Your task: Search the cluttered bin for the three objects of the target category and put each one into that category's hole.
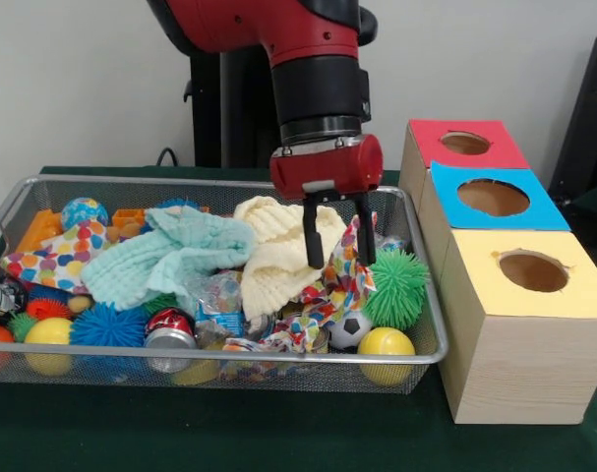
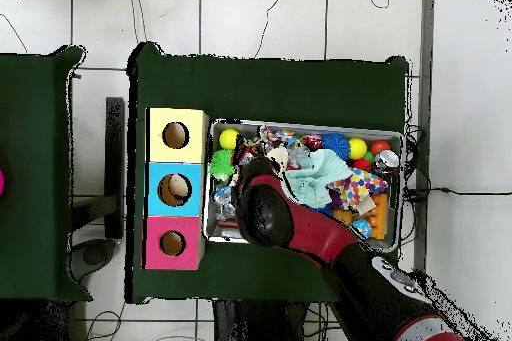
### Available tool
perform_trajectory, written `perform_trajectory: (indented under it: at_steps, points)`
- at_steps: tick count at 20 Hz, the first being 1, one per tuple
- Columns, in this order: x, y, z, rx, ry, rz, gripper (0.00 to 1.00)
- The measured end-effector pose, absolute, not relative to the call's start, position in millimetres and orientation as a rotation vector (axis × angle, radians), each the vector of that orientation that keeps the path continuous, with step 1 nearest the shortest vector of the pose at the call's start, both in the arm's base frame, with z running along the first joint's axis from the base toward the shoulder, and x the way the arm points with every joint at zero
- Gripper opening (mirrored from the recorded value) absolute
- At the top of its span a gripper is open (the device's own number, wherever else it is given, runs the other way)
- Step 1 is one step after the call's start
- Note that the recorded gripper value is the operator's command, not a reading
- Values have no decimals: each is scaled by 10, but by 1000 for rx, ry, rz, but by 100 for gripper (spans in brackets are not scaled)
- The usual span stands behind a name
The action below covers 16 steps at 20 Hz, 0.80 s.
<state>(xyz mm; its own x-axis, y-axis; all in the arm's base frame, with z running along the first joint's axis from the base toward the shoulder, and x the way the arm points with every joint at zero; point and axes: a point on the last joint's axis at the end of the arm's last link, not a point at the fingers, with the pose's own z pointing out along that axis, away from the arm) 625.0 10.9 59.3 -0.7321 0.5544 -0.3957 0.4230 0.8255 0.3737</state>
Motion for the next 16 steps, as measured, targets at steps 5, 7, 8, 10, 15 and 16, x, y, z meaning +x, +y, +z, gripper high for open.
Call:
perform_trajectory:
  at_steps: [5, 7, 8, 10, 15, 16]
  points:
    - [6125, 231, 606, 749, 2617, 418, 100]
    - [6066, 274, 595, 758, 2665, 440, 100]
    - [6025, 300, 585, 764, 2699, 456, 100]
    - [5967, 339, 572, 773, 2754, 480, 100]
    - [5880, 459, 560, 783, 2841, 524, 100]
    - [5866, 490, 559, 781, 2854, 529, 100]
